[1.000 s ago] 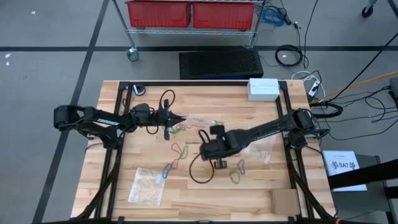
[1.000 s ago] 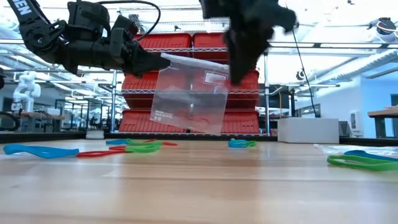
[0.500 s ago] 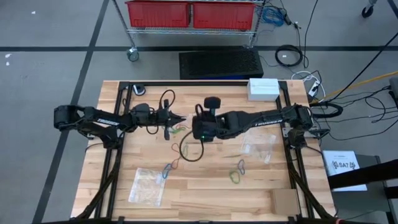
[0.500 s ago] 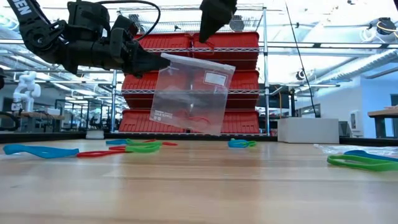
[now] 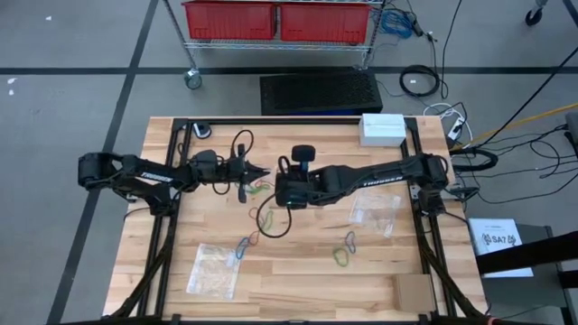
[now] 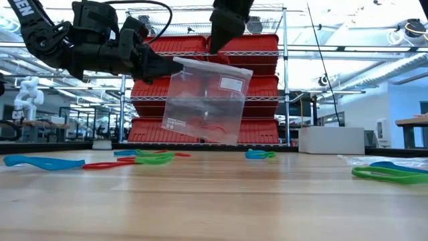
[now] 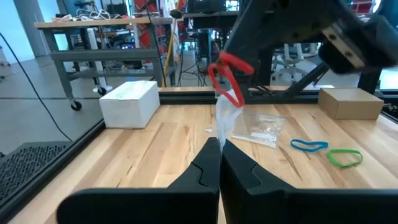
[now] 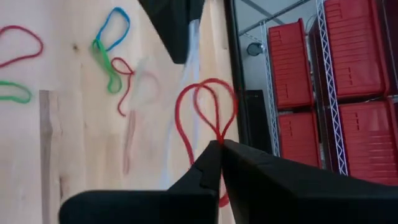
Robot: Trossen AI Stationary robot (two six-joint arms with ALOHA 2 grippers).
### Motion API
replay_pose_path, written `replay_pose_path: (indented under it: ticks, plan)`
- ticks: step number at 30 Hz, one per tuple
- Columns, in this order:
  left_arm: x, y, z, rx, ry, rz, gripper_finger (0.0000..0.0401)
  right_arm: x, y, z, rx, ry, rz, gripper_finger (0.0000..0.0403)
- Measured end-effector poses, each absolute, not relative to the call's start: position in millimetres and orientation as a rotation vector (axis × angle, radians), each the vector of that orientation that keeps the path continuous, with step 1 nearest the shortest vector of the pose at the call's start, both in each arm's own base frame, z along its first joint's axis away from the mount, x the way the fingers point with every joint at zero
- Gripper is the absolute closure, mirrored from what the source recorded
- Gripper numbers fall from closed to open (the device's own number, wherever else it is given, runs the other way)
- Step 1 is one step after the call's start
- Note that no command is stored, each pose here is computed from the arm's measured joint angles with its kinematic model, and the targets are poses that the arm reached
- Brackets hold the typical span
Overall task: Sort rubber bands
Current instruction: Put the bottom right red rubber band into the zip bag
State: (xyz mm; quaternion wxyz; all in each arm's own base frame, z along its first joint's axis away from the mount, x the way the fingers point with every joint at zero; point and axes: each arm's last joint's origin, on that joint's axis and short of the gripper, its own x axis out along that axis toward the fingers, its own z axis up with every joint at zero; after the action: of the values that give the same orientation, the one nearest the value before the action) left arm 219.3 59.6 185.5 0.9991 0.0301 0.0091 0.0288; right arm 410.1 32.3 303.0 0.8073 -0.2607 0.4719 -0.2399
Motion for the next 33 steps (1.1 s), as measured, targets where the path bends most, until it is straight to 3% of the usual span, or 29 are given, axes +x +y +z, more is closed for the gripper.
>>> replay_pose_path:
  ticks: [12, 26, 29, 33]
  plan:
    - [219.3, 59.6, 185.5, 0.059, 0.018, 0.060, 0.0401, 413.3, 33.8, 294.5, -0.460, 1.038, -0.414, 0.0403]
    - [219.3, 59.6, 185.5, 0.058, 0.018, 0.060, 0.0401, 416.1, -2.3, 292.2, -0.276, 1.068, -0.344, 0.0402]
    - [219.3, 59.6, 185.5, 0.059, 0.018, 0.060, 0.0401, 416.6, -3.6, 291.9, -0.249, 1.068, -0.311, 0.0388]
    - [219.3, 59.6, 185.5, 0.060, 0.018, 0.060, 0.0401, 415.7, -0.6, 293.9, -0.245, 1.064, -0.280, 0.0335]
